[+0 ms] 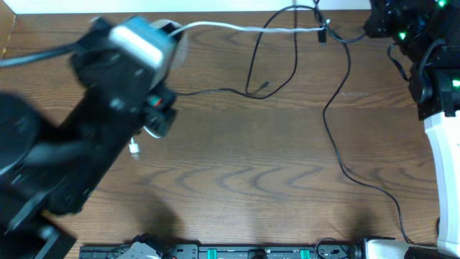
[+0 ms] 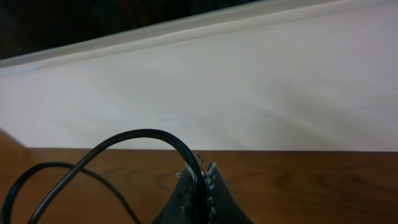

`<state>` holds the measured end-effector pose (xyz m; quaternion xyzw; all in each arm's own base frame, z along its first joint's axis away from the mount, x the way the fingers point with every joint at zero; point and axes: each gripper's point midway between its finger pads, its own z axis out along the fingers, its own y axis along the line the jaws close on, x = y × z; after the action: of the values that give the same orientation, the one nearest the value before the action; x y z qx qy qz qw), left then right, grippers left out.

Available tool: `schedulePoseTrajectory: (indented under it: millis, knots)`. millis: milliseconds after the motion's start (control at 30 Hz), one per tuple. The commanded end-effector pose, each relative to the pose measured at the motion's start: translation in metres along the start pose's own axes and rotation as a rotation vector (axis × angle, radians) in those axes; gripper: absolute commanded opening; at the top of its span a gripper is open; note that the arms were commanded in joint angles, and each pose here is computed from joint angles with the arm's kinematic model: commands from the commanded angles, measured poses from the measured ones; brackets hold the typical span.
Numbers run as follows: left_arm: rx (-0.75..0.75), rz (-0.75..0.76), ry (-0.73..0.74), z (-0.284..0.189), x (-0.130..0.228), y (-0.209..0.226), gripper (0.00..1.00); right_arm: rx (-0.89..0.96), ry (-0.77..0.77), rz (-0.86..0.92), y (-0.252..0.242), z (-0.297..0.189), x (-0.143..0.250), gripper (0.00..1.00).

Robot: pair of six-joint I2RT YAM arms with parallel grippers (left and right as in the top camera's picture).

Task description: Untangle cables

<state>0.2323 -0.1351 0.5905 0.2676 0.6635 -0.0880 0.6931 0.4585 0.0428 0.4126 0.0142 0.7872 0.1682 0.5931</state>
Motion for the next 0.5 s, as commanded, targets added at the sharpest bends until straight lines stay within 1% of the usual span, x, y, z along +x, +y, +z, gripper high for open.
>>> schedulePoseTrajectory:
  millis: [0,100,233,333,400,467]
  knots:
    - [-0.112,0.021,-0.01,-0.016,-0.004,0.021,0.07,0.108,-0.044,-0.013,-0.03,-0.008,-0.016,0.01]
    - [-0.16,0.037,-0.003,-0.021,-0.003,0.029,0.07,0.174,-0.046,-0.001,-0.051,-0.013,-0.017,0.01]
    - [-0.276,0.056,0.023,-0.026,-0.001,0.049,0.08,0.222,-0.031,0.006,-0.071,-0.019,-0.015,0.01]
    - [-0.332,0.063,0.013,-0.036,-0.006,0.06,0.07,0.257,-0.029,0.011,-0.086,-0.025,-0.015,0.01]
    - [-0.32,0.06,-0.009,-0.041,-0.012,0.058,0.07,0.245,-0.02,0.014,-0.087,-0.026,-0.014,0.01]
    - [-0.283,0.064,-0.002,-0.036,-0.009,0.052,0.08,0.229,-0.024,0.013,-0.084,-0.026,-0.015,0.01]
